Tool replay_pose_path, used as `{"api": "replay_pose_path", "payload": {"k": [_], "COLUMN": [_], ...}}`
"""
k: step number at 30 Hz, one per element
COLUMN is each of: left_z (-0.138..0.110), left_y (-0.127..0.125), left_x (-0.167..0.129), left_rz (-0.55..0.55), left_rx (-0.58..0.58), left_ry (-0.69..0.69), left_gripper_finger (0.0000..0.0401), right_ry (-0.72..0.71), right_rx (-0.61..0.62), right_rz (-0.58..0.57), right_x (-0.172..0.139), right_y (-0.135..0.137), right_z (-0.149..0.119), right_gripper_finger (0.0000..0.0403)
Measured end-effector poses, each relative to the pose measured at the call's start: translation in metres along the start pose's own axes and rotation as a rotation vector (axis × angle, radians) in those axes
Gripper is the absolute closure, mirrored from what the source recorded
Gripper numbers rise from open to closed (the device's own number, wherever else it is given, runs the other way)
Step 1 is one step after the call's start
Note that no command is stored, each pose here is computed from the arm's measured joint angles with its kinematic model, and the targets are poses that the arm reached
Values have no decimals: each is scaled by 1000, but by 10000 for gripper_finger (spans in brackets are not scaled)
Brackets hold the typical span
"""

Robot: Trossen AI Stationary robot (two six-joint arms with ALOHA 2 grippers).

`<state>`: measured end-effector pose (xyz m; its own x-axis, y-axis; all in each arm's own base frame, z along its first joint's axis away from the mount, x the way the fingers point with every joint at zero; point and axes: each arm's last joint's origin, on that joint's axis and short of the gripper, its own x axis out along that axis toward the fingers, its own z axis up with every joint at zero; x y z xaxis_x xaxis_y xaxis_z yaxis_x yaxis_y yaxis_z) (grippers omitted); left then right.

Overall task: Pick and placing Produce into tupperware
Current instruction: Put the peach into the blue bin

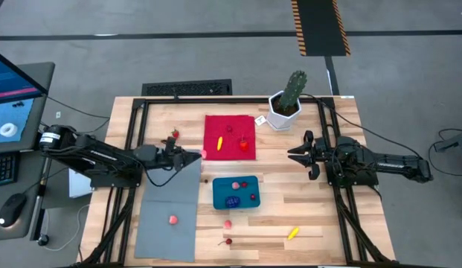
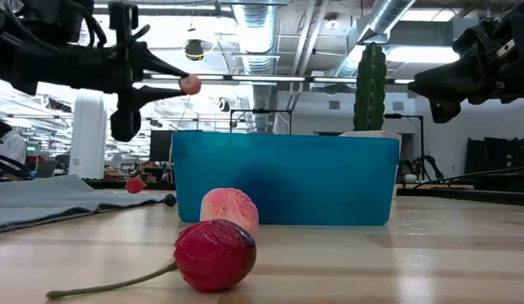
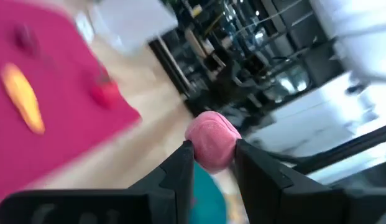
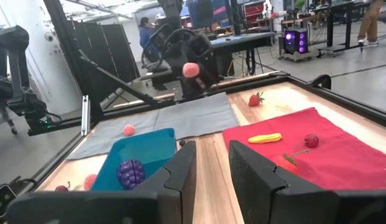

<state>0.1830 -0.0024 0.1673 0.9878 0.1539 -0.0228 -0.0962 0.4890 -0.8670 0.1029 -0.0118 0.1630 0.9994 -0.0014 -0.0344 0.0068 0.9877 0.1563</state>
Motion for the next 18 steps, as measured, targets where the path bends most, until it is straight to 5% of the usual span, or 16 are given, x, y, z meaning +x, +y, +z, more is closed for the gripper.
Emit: {"api": "replay_pose_path", "payload": {"k": [5, 9, 14, 18], "left_z": [-3, -2, -1, 1], "left_y": [-1, -2, -1, -7], "left_x": [0, 0, 0, 3], "left_rz": [-35, -31, -22, -57], "left_rx": [-198, -191, 148, 564], "left_ry": [83, 55, 25, 10], "left_gripper_finger": [304, 304, 304, 304], "right_ry": [-2, -2, -2, -3], "right_rx": [-1, -1, -2, -3], "right_rz": [0, 0, 0, -5], "right_x": [0, 0, 0, 0], "right_y": [0, 0, 0, 0], "right_z": [0, 0, 0, 0], "right_gripper_finger": [285, 285, 285, 285]}}
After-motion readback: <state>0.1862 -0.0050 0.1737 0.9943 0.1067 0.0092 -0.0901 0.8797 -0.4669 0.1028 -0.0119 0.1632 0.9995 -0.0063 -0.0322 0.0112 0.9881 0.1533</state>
